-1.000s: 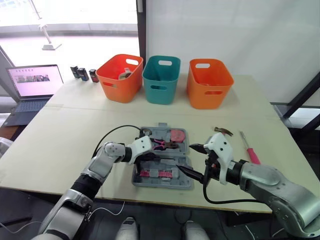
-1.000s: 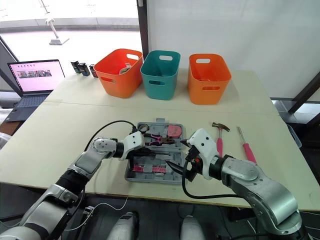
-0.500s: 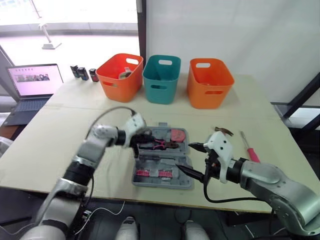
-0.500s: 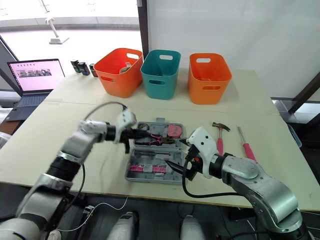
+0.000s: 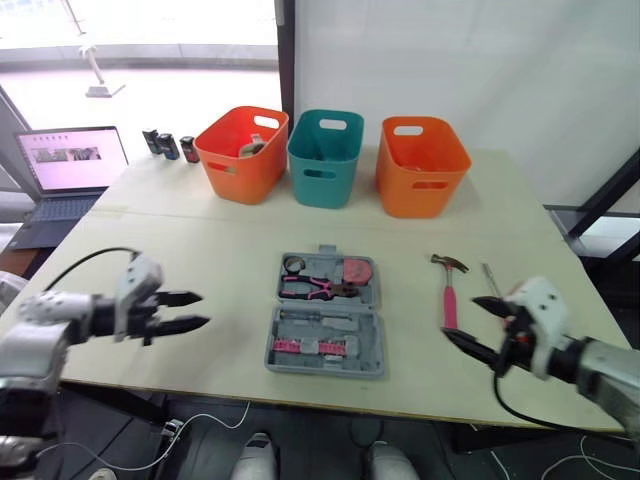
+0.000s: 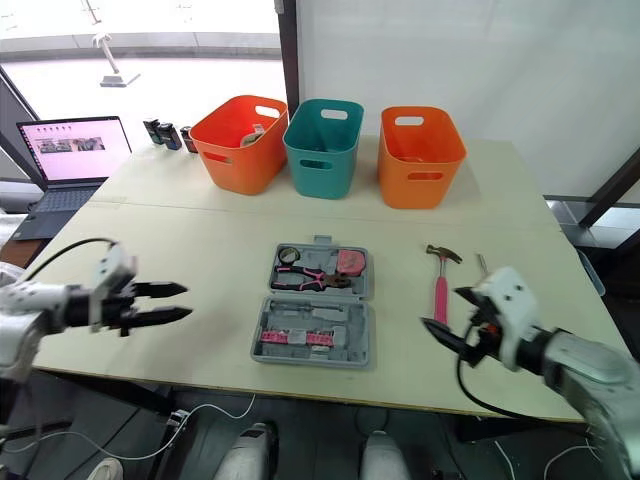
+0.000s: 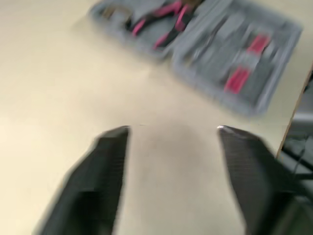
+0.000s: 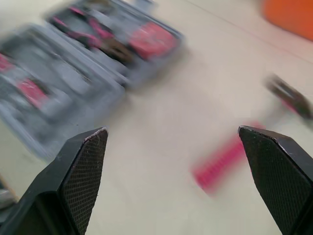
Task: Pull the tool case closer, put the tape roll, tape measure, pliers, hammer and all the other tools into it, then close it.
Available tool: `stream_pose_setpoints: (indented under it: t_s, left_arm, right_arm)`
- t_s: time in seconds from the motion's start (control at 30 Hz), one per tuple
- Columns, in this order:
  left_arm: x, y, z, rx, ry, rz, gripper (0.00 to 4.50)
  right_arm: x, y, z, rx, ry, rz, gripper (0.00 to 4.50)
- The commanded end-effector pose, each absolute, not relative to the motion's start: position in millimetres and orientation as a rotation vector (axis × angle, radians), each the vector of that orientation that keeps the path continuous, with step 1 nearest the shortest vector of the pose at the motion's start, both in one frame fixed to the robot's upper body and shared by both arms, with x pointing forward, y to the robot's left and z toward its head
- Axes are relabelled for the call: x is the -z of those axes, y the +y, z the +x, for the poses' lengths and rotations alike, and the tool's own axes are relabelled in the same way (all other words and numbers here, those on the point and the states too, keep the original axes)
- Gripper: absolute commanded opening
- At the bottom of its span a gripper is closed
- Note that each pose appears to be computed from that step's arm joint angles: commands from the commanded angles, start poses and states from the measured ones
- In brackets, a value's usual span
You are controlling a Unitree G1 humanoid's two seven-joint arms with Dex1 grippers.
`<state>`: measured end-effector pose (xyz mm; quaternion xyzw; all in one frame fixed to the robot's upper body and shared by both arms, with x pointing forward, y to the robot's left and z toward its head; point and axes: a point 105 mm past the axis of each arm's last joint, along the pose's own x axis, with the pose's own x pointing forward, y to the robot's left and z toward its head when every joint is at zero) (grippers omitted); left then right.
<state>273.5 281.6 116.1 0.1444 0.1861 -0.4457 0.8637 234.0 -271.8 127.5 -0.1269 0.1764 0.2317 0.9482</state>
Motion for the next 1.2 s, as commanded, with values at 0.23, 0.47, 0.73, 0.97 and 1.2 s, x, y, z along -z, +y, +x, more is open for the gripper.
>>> stream_pose_setpoints:
  t_s: [0.23, 0.47, 0.73, 0.97, 1.2]
  left_arm:
    - [-122.4, 329.7, 257.5, 0.757, 0.315, 0.389, 4.48]
    - [-118.3, 325.1, 256.5, 0.773, 0.312, 0.382, 4.48]
    - [-110.5, 278.6, 267.5, 0.803, 0.279, 0.257, 4.48]
    - [-127.1, 204.6, 272.3, 0.871, 0.056, 0.251, 4.48]
    - [-141.4, 157.2, 257.5, 1.016, 0.004, 0.174, 4.48]
  right_arm:
    - [-133.8, -329.4, 210.6, -0.393, 0.388, -0.348, 4.50]
    - [-127.6, -329.3, 213.6, -0.407, 0.387, -0.342, 4.50]
    - [-128.4, -271.1, 220.6, -0.463, 0.365, -0.295, 4.50]
    - [-123.5, -220.4, 273.2, -0.266, 0.335, -0.234, 4.50]
    - [-112.2, -219.7, 332.7, 0.057, 0.353, -0.141, 4.50]
